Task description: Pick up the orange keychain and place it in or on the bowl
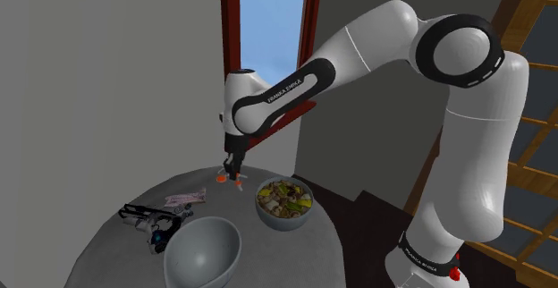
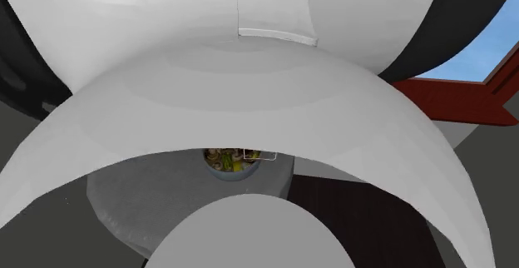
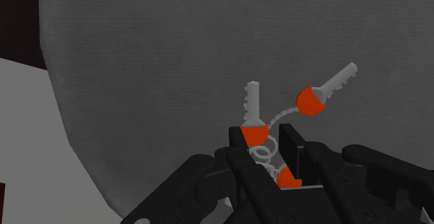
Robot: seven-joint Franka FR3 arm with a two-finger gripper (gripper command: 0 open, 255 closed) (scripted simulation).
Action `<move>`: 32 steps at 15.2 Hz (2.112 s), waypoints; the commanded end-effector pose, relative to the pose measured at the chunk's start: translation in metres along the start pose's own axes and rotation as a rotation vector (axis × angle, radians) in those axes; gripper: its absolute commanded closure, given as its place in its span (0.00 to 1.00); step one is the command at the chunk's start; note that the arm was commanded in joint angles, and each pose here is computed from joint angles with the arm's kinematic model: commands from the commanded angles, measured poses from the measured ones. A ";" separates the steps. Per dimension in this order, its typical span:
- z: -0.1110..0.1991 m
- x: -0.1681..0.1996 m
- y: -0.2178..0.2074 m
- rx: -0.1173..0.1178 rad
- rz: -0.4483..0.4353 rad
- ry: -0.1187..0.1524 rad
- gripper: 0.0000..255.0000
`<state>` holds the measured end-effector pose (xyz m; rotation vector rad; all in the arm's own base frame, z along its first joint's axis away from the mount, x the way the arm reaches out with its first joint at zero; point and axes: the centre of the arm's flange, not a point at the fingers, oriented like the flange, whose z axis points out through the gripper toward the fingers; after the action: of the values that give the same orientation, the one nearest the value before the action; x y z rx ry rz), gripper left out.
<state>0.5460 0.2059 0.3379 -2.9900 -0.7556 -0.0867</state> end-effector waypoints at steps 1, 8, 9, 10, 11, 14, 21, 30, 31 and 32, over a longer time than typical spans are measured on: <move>-0.010 0.001 -0.001 0.000 0.000 0.000 1.00; -0.047 0.004 -0.003 0.000 0.000 0.000 1.00; -0.052 0.004 -0.003 0.000 0.000 0.000 1.00; -0.058 0.004 -0.003 0.000 0.000 0.000 1.00; -0.063 0.005 -0.003 0.000 0.000 0.000 1.00; -0.079 0.006 -0.004 0.000 0.000 0.000 1.00; -0.096 -0.058 -0.018 0.000 0.000 0.000 1.00; -0.109 -0.173 -0.042 0.000 0.000 0.000 1.00; -0.109 -0.179 -0.044 0.000 0.000 0.000 1.00; -0.104 -0.179 -0.043 0.000 0.000 0.000 1.00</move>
<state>0.3686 0.1540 0.4352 -2.9901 -0.7561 -0.0862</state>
